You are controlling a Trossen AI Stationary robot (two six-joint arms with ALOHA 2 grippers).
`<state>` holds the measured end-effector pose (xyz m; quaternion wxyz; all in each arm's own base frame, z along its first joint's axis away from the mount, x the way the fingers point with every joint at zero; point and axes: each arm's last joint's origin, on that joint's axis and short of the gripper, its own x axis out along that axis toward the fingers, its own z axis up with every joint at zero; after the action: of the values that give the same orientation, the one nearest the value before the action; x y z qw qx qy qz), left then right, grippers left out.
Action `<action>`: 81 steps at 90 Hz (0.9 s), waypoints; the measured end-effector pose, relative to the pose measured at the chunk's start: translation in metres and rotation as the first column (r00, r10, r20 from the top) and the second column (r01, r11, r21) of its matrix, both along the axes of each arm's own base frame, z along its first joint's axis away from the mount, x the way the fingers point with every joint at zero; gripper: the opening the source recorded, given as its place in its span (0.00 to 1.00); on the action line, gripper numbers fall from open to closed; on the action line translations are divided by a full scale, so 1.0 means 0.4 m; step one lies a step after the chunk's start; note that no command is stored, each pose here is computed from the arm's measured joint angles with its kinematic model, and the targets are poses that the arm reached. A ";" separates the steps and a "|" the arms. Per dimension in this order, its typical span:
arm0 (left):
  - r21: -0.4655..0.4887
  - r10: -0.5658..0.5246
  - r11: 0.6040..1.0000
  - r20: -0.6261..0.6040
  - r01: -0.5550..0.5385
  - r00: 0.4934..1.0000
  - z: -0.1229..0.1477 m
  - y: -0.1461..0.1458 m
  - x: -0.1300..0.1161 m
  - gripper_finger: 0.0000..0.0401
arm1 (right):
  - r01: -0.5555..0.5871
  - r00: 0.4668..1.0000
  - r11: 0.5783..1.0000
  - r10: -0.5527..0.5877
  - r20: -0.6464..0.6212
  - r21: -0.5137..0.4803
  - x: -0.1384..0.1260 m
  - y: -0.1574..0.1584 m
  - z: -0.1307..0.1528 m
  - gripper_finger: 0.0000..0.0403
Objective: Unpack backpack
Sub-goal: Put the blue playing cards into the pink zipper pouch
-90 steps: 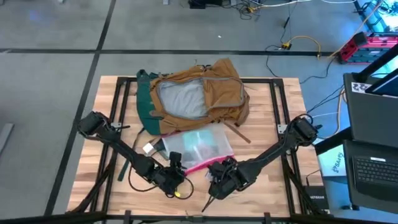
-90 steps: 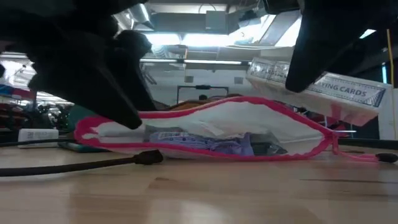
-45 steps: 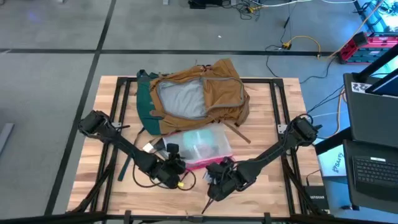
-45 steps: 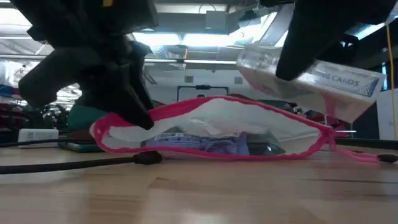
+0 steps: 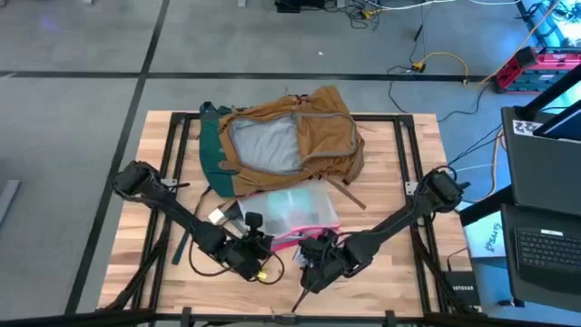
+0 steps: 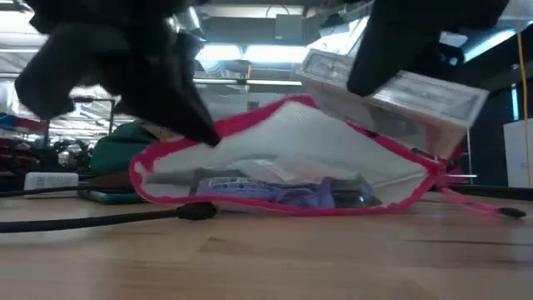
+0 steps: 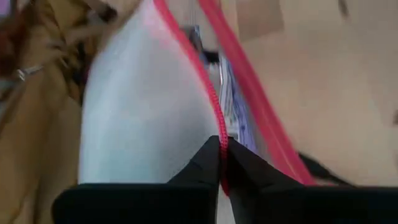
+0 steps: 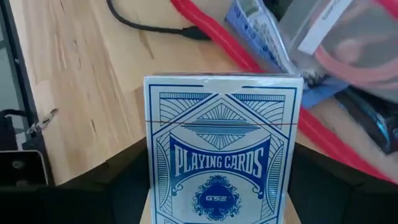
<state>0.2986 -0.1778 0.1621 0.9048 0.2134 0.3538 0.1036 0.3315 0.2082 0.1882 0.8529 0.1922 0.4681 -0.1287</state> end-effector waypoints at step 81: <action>0.002 -0.030 1.000 0.062 0.030 0.998 0.044 -0.022 0.014 0.00 | 0.011 0.998 0.999 -0.008 0.060 -0.053 0.145 -0.165 -0.071 0.72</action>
<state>0.3043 -0.1866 0.1798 0.9167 0.2157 0.3222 0.0968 0.3897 0.1421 0.1598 0.8706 0.1755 0.4380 -0.1393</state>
